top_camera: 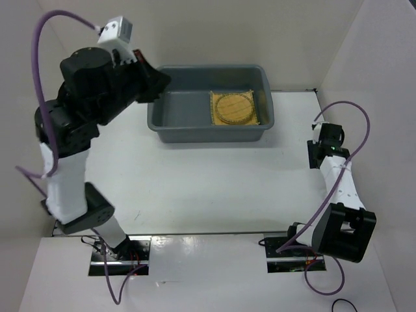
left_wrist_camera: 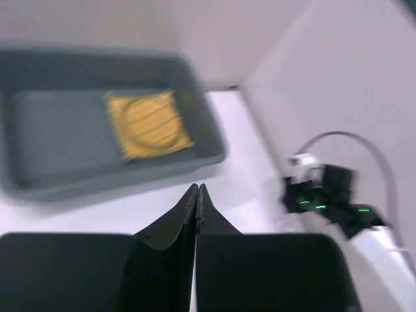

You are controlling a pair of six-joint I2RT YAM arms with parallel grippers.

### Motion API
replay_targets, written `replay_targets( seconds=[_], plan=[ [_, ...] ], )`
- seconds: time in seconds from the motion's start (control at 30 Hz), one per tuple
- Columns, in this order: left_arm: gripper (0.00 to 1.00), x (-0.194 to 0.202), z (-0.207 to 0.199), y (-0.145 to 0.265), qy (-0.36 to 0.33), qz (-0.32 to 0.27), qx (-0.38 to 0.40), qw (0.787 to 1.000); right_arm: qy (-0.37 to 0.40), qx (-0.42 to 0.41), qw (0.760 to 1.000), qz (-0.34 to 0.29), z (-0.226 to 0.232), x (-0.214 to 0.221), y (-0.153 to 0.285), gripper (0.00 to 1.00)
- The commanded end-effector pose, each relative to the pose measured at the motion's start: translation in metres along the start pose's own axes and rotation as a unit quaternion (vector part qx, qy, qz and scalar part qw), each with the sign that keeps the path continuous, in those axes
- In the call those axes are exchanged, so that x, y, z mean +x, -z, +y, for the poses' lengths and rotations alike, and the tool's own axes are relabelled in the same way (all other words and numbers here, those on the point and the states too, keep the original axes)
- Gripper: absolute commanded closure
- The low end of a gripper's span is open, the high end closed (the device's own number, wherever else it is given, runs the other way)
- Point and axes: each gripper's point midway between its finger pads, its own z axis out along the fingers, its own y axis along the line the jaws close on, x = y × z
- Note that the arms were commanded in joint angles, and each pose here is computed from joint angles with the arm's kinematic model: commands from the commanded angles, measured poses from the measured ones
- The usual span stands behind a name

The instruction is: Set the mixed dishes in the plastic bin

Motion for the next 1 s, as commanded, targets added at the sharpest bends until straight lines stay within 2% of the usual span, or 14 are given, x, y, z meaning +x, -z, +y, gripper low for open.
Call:
replay_targets(
  seconds=[0.0,0.03,0.07,0.1,0.17,0.2,0.3,0.37,0.5,0.67,0.73,0.77,0.9,0.97],
  plan=[
    [1.0,0.075,0.065,-0.019,-0.04,0.114,-0.146,0.982,0.0,-0.012,1.0,-0.016,-0.016,-0.004,0.013,0.52],
    [1.0,0.068,0.074,0.006,-0.034,0.096,-0.156,0.983,0.006,-0.011,1.0,-0.01,-0.02,0.0,0.013,0.52],
    [1.0,0.075,0.084,0.012,-0.039,0.098,-0.169,0.98,0.024,0.001,1.0,-0.005,-0.026,0.006,0.014,0.52],
    [1.0,0.097,0.102,0.022,-0.045,0.105,-0.182,0.977,0.031,0.01,0.999,0.005,-0.03,0.014,0.014,0.52],
    [0.98,0.112,0.118,0.028,-0.036,0.097,-0.182,0.978,0.057,0.023,0.998,0.03,-0.038,0.033,0.013,0.52],
    [0.96,0.135,0.136,0.042,-0.034,0.11,-0.191,0.975,0.058,0.032,0.997,0.038,-0.045,0.04,0.014,0.52],
    [0.94,0.153,0.155,0.056,-0.026,0.106,-0.202,0.973,0.074,0.055,0.994,0.057,-0.064,0.058,0.015,0.52],
    [0.92,0.179,0.169,0.056,-0.036,0.136,-0.218,0.966,0.085,0.056,0.992,0.068,-0.071,0.066,0.015,0.54],
    [0.83,0.199,0.196,0.058,-0.049,0.134,-0.258,0.955,0.084,0.001,0.991,0.103,-0.068,0.089,0.01,0.59],
    [0.45,0.199,0.212,0.075,-0.041,0.066,-0.259,0.963,0.103,-0.04,0.988,0.111,-0.056,0.099,0.009,0.61],
    [0.36,0.213,0.22,0.077,-0.042,0.068,-0.26,0.962,0.114,-0.047,0.987,0.104,-0.052,0.1,0.013,0.61],
    [0.27,0.216,0.224,0.08,-0.043,0.066,-0.264,0.961,0.113,-0.051,0.987,0.099,-0.05,0.099,0.015,0.61],
    [0.15,0.221,0.226,0.075,-0.042,0.073,-0.268,0.96,0.131,-0.06,0.985,0.099,-0.04,0.099,0.012,0.58],
    [0.15,0.227,0.228,0.069,-0.048,0.086,-0.275,0.956,0.136,-0.073,0.982,0.111,-0.035,0.102,0.006,0.57]
  ],
)
